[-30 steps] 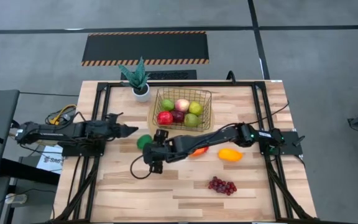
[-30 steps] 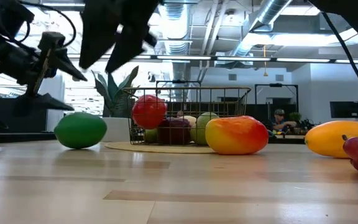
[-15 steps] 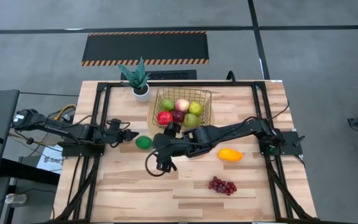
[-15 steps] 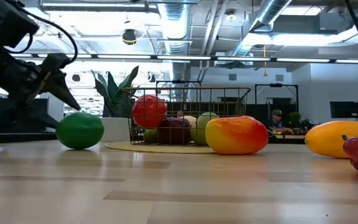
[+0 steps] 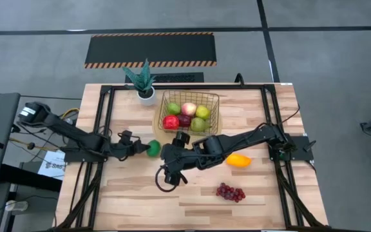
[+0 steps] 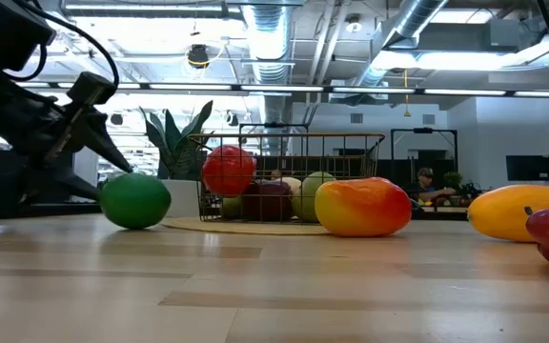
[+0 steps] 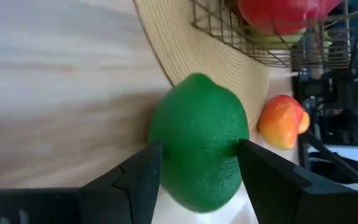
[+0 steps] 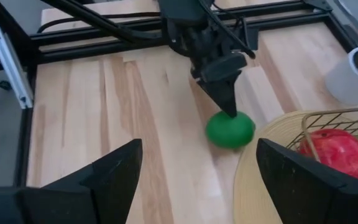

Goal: Build produce basket
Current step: Put the green lime into the wire basket

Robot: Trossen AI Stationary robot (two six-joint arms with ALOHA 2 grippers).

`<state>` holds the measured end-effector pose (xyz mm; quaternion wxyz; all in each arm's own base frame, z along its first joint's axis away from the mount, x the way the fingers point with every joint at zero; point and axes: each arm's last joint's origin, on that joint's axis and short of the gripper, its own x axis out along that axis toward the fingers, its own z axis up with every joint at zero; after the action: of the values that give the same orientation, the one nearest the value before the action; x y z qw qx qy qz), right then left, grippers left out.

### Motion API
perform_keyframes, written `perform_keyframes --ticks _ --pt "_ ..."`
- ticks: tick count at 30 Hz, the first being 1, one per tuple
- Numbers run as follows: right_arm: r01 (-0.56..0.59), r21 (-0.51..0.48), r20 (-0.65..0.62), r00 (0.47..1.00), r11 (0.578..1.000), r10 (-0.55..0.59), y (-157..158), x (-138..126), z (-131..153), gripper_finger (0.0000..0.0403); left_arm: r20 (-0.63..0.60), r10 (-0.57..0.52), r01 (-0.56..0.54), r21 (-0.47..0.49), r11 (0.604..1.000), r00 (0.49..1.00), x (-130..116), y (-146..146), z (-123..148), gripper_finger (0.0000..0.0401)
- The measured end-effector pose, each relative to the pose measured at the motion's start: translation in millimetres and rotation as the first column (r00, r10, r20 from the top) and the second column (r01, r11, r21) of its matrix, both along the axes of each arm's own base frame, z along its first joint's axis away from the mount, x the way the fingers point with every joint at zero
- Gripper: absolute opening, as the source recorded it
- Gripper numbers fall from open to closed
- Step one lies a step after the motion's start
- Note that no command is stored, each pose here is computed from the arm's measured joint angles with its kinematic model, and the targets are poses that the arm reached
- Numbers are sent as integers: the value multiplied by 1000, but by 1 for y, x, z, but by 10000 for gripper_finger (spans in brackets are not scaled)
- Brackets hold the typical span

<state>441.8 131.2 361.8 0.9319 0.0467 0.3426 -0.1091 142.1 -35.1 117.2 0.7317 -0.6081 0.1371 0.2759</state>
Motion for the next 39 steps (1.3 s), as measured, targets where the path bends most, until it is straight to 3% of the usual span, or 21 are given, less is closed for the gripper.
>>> perform_keyframes --ticks 10,16,19,24,26,29,33,39 --pt "21 38 -15 1000 999 -20 9 -5 -2 331 150 -128 140 -71 988 980 43 -37 2 194" --pt "276 87 -181 949 957 -257 0 -22 -15 331 162 -272 286 -76 955 949 74 -70 14 194" --pt "350 99 -230 919 931 -321 0 -28 -19 331 187 -365 384 -80 920 912 78 -84 23 194" --pt "353 101 -184 926 930 -331 3 -24 -19 331 240 -421 455 -112 883 875 65 -100 41 194" --pt "357 85 -180 924 930 -338 1 -19 -24 331 194 -417 441 -105 891 888 55 -100 45 194" --pt "363 80 -187 920 928 -344 1 -15 -30 331 83 -351 353 -22 935 933 39 -90 48 194" --pt "352 81 -188 924 932 -333 8 -11 -39 331 106 -197 188 92 978 975 26 -69 68 194" --pt "362 93 -178 923 928 -342 8 -7 -41 331 18 69 -71 261 963 997 4 -25 74 194"
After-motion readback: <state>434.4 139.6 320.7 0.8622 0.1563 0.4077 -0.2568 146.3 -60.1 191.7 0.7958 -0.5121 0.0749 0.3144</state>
